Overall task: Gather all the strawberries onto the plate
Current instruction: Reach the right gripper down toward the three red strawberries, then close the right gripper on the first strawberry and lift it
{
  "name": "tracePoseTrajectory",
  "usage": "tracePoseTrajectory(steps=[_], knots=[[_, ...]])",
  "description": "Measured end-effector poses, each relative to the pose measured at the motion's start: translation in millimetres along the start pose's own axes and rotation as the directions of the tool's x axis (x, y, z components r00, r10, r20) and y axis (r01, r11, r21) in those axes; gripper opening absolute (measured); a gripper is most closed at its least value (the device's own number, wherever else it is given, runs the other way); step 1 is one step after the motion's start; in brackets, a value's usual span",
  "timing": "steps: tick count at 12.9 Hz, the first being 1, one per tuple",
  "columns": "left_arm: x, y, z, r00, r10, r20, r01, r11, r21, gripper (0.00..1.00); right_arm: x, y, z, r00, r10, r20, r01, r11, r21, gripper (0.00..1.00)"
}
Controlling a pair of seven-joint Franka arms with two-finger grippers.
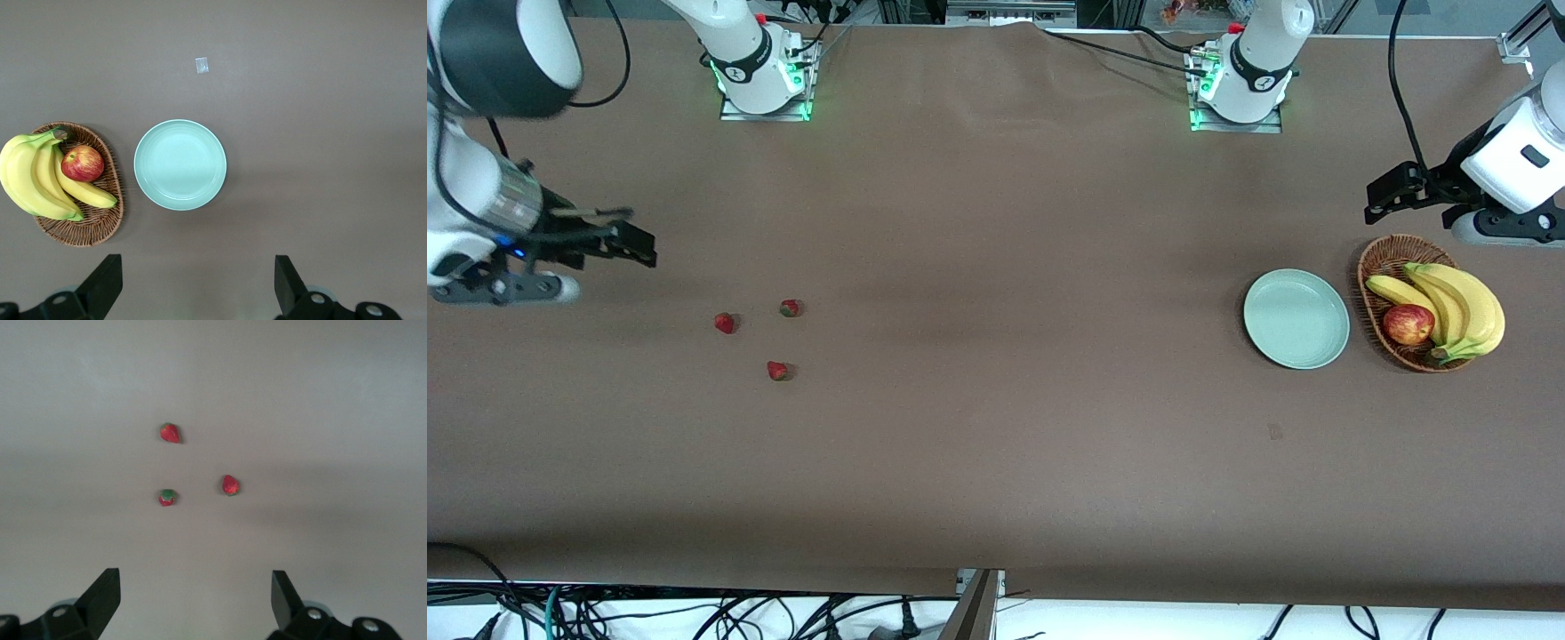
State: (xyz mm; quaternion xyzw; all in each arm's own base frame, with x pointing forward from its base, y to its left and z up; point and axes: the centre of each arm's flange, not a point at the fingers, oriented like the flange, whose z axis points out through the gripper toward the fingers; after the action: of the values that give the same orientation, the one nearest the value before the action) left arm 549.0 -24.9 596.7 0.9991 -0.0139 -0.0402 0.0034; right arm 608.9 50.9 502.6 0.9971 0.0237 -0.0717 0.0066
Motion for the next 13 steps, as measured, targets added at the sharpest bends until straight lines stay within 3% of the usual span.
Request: tracePoseTrajectory(steps=[5,8,11,13], knots=[[2.3,0.0,4.3,1.000,0.000,0.008,0.000,1.000,0.000,1.00,23.4,-10.3,70.5,0.996,-0.037,0.085,0.038,0.999,-0.004,1.00],[2.6,0.1,4.9,1.000,0.000,0.009,0.000,1.000,0.000,1.00,32.0,-6.6,145.8,0.991,-0.126,0.041,0.126,0.992,-0.001,1.00],[2.6,0.2,5.0,1.000,0.000,0.010,0.000,1.000,0.000,1.00,22.8,-5.1,218.4,0.990,-0.142,-0.028,0.142,0.990,-0.009,1.00],[2.8,0.2,5.3,1.000,0.000,0.010,0.000,1.000,0.000,1.00,14.9,-3.0,259.9,0.987,-0.158,-0.039,0.158,0.987,-0.012,1.00]])
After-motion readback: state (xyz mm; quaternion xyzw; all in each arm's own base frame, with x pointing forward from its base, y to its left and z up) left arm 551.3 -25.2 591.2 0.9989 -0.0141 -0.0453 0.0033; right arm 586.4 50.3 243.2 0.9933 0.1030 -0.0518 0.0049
